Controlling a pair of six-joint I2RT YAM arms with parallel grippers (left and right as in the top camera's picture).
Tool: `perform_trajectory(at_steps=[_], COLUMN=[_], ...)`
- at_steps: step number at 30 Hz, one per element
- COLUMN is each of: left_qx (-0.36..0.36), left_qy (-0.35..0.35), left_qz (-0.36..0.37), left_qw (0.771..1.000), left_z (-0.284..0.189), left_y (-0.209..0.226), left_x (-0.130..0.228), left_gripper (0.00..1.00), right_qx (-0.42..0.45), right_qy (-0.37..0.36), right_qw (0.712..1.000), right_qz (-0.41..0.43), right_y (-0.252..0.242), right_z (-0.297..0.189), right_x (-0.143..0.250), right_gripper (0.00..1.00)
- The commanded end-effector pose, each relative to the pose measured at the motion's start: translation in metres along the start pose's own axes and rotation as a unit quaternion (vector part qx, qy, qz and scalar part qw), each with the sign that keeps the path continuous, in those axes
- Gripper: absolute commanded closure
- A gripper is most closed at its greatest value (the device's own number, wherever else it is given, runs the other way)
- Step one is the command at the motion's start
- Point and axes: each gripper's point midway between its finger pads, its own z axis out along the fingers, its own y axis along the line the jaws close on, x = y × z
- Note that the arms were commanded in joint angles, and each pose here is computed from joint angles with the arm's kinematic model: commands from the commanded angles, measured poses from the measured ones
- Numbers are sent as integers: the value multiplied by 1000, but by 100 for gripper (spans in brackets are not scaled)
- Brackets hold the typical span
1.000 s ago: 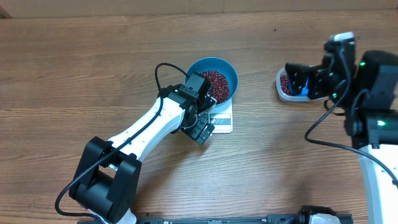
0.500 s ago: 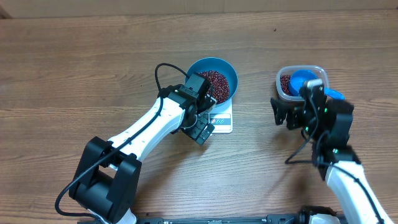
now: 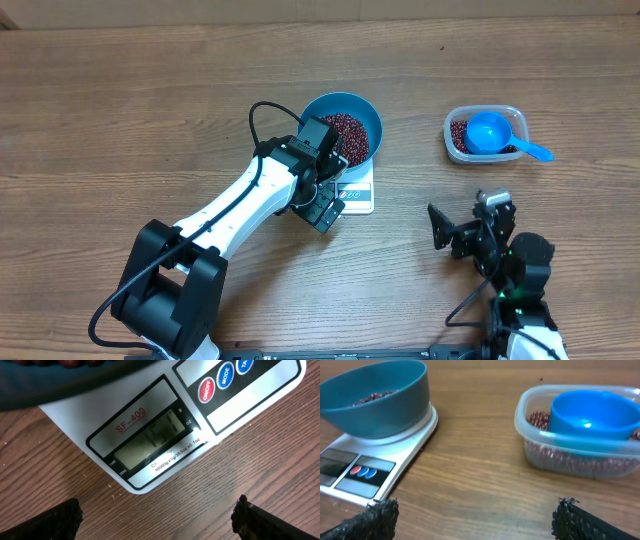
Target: Scoop item into bowl and weigh 150g on scale
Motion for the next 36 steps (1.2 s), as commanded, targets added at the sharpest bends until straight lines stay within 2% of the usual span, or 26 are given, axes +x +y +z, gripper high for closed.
perform_trajectory(at_steps=[1,9,14,24,36], left_qx=[-2,-2,-2,-2,-2], left_qy=[2,3,3,2,2], left_qz=[-4,-4,-4,-4,-4], left_qw=[1000,1000,1000,1000,1000], left_z=[2,2,2,2,2], left_y=[0,0,0,0,0], left_x=[1,2,2,1,1], left_gripper=[0,0,1,0,0], right_qx=[-1,7,70,78,73], right_qy=[-12,-11,-7,-172,-179], right_qw=[1000,1000,995,982,981], right_qz=[-2,-1,63,12,9], right_y=[2,6,-11,-6,-4], right_z=[-5,-21,-33,-66,-68], right_x=[-4,-4,2,-70,-73], right_gripper=[0,0,0,0,0])
